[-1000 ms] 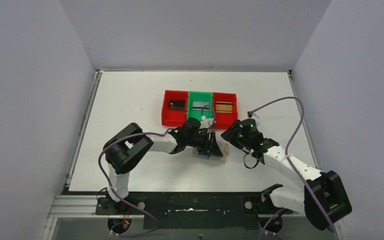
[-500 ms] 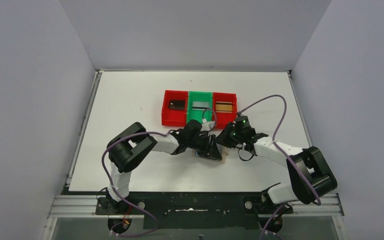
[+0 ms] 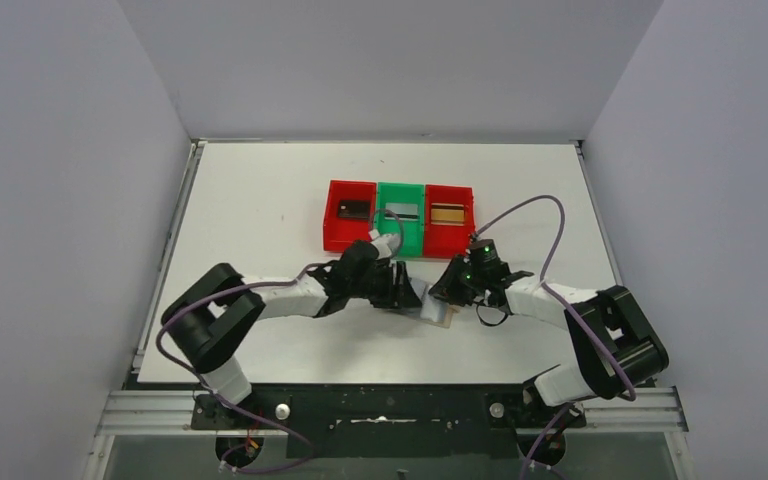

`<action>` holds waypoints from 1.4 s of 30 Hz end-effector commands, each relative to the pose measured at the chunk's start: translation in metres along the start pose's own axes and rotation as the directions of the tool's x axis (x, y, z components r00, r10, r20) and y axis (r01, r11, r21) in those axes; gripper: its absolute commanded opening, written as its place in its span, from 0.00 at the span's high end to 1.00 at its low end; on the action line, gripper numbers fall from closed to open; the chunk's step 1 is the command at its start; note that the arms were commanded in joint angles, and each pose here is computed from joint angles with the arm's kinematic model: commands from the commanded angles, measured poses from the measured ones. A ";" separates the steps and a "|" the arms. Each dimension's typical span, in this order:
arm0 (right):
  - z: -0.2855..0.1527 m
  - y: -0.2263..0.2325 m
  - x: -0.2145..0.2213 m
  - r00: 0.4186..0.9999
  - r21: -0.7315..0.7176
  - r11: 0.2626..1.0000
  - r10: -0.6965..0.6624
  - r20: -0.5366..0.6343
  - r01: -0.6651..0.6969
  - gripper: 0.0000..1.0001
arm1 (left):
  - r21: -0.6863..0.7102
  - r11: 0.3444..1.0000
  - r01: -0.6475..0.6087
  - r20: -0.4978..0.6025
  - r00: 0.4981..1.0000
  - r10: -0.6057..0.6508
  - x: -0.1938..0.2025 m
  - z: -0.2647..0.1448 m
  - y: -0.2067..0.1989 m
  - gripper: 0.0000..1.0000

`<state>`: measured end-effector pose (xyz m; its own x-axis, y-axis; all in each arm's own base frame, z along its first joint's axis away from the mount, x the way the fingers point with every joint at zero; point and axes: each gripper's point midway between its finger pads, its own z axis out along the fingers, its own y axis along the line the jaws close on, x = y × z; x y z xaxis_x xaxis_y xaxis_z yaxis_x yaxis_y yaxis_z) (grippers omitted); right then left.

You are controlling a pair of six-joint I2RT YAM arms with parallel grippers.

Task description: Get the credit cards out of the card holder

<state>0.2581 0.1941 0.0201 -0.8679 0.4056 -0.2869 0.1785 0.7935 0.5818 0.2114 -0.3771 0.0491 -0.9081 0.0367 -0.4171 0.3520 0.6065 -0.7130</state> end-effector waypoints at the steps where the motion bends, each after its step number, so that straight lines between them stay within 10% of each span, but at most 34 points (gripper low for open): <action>1: 0.003 0.015 -0.001 0.999 -0.105 0.993 -0.047 0.006 0.047 0.77 | -0.116 0.990 0.074 0.240 0.970 -0.044 -0.057 -0.048 0.029 0.51; 12: 0.013 0.033 0.003 0.999 -0.210 0.977 -0.044 -0.028 0.037 0.68 | -0.067 0.995 0.073 0.185 0.981 -0.060 -0.066 -0.059 0.048 0.47; 26: 0.029 0.070 0.024 0.977 -0.327 0.935 -0.185 -0.108 0.141 0.84 | -0.183 0.978 0.100 0.169 0.983 -0.069 -0.042 -0.064 0.065 0.51; 36: 0.023 0.065 0.023 0.990 -0.338 0.940 -0.093 -0.102 0.053 0.60 | -0.254 0.967 0.038 0.057 0.998 -0.024 -0.013 -0.051 0.065 0.66; 42: 0.020 0.064 0.029 0.990 -0.327 0.943 -0.093 -0.105 0.054 0.62 | -0.285 0.956 0.065 0.059 0.997 -0.050 -0.008 -0.052 0.073 0.65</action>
<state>0.2540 0.2679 0.0283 -0.9384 0.2585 -0.2295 -0.0224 0.6170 0.7867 0.2264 -0.2939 0.0294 -0.9145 -0.0387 -0.4028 0.2210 0.7861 -0.5772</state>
